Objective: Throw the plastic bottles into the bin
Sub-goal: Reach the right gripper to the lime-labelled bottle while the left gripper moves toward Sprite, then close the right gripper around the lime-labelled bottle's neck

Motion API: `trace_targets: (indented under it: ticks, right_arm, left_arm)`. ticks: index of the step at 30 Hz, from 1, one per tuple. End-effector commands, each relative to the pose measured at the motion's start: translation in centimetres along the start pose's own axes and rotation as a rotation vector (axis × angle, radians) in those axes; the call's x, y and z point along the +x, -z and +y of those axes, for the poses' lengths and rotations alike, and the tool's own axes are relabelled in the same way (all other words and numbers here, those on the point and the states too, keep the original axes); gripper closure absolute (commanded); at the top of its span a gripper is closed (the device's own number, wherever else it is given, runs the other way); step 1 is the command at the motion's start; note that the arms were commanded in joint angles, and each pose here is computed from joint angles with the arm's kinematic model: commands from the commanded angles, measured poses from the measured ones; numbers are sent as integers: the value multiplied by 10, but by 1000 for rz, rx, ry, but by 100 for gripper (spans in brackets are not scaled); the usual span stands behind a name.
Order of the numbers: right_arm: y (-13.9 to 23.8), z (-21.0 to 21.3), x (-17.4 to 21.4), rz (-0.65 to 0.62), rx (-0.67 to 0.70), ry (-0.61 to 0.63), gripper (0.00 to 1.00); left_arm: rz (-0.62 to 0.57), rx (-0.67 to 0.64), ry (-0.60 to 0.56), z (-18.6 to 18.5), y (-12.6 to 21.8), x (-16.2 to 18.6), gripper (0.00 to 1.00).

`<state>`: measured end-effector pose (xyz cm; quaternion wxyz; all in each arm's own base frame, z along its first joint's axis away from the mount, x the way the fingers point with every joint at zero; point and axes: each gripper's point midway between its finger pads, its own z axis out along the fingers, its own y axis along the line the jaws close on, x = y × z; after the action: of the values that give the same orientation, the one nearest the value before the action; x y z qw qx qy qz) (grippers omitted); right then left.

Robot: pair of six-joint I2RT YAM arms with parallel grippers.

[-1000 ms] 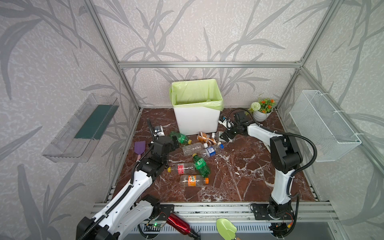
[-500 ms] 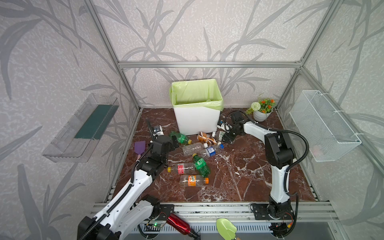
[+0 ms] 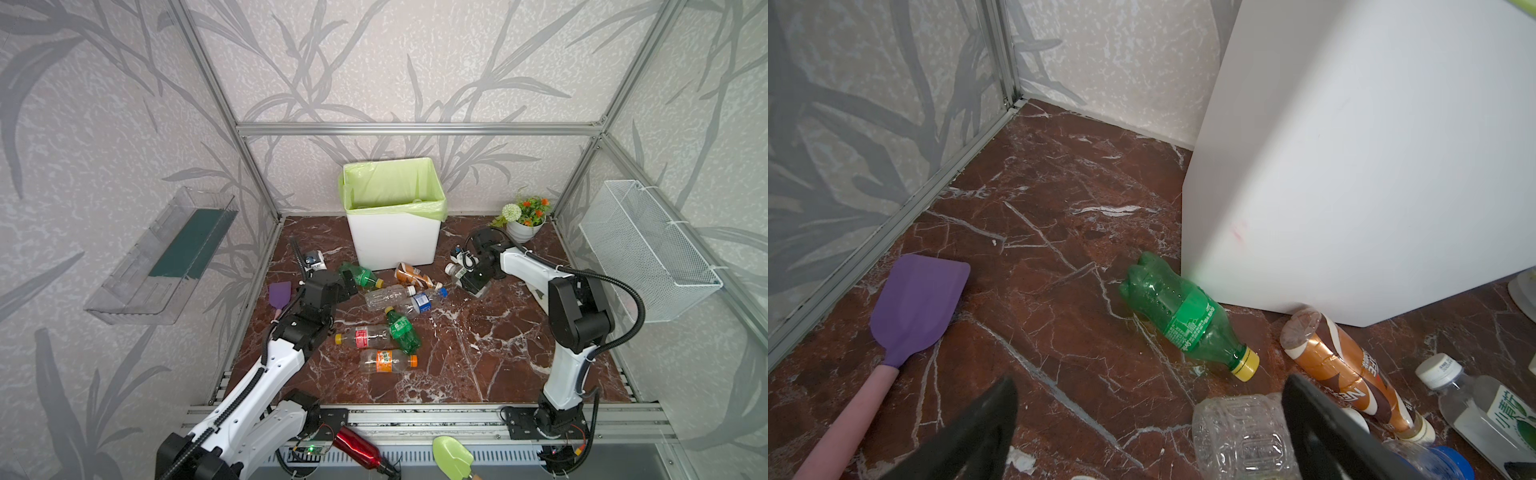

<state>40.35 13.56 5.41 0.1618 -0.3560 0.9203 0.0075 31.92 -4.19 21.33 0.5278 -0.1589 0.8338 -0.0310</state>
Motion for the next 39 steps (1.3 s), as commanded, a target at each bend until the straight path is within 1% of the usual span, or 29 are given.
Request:
trace_targets:
  ticks: [1,3,7,14,18,21,25,28,31,33,35,36,39]
  right_arm:
    - [11,1,23,72,32,-107,32]
    - [9,3,28,100,29,-121,24]
    - [7,2,28,128,32,-129,15]
    - [3,-4,17,132,53,-98,13]
    - [-10,0,24,223,11,-61,16]
    - [-18,-2,31,275,15,-38,16]
    - [-24,-3,32,284,-6,-32,16]
    - [-25,-2,27,269,-24,-45,22]
    - [-24,4,21,243,-61,-52,24]
    - [-25,6,21,247,-74,-56,31]
    - [-21,3,17,232,-67,-65,43]
    - [-17,3,14,213,-62,-68,47]
    - [9,-7,-5,110,-29,-94,52]
  left_arm:
    - [-1,-3,35,3,-1,2,1]
    - [-2,1,39,2,-1,1,1]
    - [-6,7,40,1,0,-2,1]
    - [0,6,52,3,0,2,1]
    - [1,8,52,3,1,2,1]
    - [-4,4,51,5,2,1,1]
    - [-11,-3,50,7,4,0,1]
    - [-11,-7,51,9,4,0,1]
    - [-7,-12,55,12,4,3,1]
    - [-9,-13,58,13,4,3,1]
    - [-13,-14,61,14,6,2,1]
    - [-16,-15,61,15,6,1,1]
    - [-17,-22,58,18,8,1,1]
